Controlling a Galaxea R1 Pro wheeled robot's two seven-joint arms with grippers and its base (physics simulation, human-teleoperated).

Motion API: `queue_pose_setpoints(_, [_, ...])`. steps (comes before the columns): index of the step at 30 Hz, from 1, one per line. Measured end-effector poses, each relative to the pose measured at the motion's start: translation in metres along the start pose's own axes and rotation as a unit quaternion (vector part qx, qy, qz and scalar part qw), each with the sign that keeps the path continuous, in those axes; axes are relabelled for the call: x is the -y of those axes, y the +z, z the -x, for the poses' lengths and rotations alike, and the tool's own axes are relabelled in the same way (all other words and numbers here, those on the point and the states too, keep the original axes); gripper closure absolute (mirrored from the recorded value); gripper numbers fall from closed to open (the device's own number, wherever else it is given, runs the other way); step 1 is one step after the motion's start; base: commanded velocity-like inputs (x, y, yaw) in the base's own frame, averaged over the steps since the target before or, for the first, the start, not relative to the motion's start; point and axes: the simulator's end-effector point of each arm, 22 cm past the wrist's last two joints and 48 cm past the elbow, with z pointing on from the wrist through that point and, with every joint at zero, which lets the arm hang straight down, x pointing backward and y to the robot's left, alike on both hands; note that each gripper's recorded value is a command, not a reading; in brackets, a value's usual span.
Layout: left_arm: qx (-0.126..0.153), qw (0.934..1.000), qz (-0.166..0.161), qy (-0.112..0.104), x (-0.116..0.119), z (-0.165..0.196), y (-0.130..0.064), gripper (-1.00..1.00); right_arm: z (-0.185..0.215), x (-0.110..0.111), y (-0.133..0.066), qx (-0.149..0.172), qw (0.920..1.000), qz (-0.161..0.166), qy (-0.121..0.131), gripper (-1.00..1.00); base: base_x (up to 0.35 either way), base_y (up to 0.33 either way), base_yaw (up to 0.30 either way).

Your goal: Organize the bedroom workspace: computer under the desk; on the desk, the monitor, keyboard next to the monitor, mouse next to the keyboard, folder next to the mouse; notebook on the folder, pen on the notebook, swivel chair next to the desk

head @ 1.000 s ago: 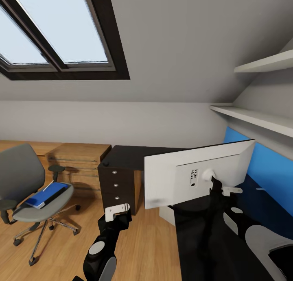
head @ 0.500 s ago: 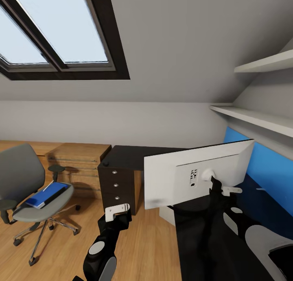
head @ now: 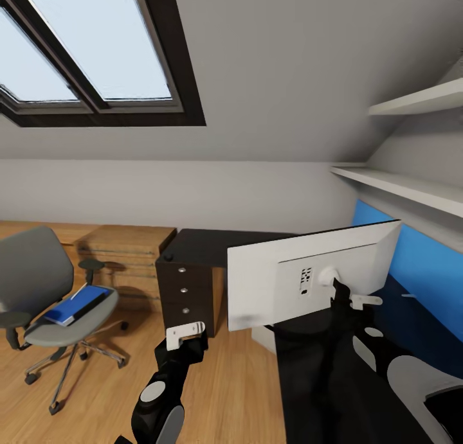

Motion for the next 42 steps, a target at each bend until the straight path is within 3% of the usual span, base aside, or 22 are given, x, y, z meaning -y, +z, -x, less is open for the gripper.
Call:
queue_pose_setpoints(16, [0.000,1.0000,0.000,0.000,-0.0003,0.0001,-0.0002,-1.00,0.0006,-0.0014,-0.0002,0.000,1.0000,0.002,0.000,1.00,-0.284,-0.150,0.000])
queue_pose_setpoints(42, [0.001,1.0000,0.001,0.000,-0.0006,0.0007,-0.0005,-1.00,0.0010,-0.0015,-0.0005,0.000,1.0000,0.002,-0.001,1.00,-0.002,-0.075,0.000])
